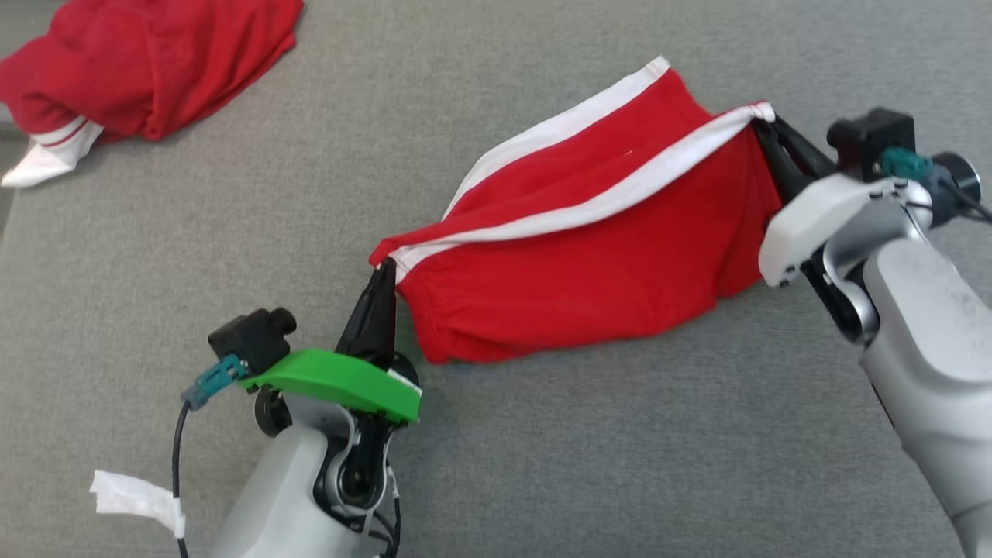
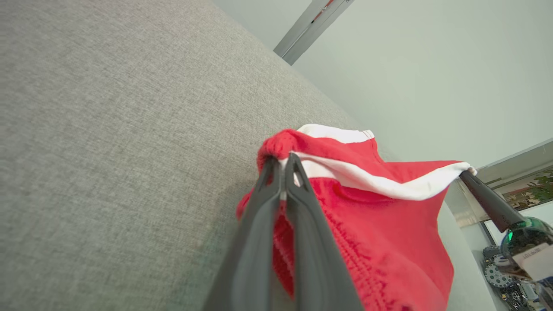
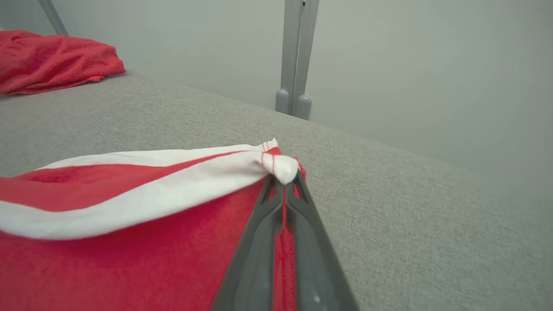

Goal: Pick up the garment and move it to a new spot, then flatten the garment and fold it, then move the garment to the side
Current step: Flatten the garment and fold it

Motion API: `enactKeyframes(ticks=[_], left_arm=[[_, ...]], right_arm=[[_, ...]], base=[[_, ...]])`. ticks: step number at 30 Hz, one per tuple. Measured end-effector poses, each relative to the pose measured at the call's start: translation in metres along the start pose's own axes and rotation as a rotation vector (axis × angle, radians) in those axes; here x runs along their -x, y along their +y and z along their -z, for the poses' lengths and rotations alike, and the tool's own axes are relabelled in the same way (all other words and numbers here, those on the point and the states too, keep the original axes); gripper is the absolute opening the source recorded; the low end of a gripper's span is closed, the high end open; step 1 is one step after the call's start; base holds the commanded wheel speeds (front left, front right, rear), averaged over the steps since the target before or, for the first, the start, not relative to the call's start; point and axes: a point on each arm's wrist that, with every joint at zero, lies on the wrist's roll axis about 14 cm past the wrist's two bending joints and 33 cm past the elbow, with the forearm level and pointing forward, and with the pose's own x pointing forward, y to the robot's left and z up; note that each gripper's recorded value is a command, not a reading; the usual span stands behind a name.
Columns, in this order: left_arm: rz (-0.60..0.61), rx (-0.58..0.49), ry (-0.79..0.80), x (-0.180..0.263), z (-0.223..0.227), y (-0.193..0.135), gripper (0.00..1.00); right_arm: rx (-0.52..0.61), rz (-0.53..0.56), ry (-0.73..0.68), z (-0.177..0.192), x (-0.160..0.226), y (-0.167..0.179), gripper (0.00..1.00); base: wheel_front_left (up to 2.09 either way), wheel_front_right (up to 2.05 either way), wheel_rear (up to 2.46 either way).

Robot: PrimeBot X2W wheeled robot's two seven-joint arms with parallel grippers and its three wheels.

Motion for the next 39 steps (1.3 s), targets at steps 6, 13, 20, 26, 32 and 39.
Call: enactKeyframes(ticks=[6, 13, 20, 26, 32, 39], left_arm=[[-0.051, 0.025, -0.001, -0.01, 0.001, 0.016, 0.0], [-0.089, 0.051, -0.018, -0.015, -0.003, 0.026, 0.0], [-0.106, 0.055, -0.024, -0.014, -0.007, 0.031, 0.0], [-0.067, 0.009, -0.056, -0.014, -0.019, 0.019, 0.51], [-0.008, -0.099, -0.147, -0.009, -0.046, 0.004, 1.0], [-0.042, -0.17, -0.241, 0.015, -0.069, 0.012, 1.0]], right_arm=[[0.012, -0.043, 0.074, 0.019, -0.043, 0.006, 0.0], [0.022, -0.076, 0.119, 0.031, -0.077, 0.016, 0.0], [0.008, -0.067, 0.141, 0.037, -0.095, 0.016, 0.0], [-0.007, -0.05, 0.139, 0.037, -0.102, 0.015, 0.27], [-0.016, -0.036, 0.11, 0.029, -0.104, 0.013, 1.0], [0.004, 0.006, 0.097, 0.02, -0.095, -0.007, 1.0]], base=[[0.0, 0.0, 0.0], [0.0, 0.0, 0.0], [0.0, 0.0, 0.0], [0.0, 0.0, 0.0], [0.0, 0.0, 0.0], [0.0, 0.0, 0.0]])
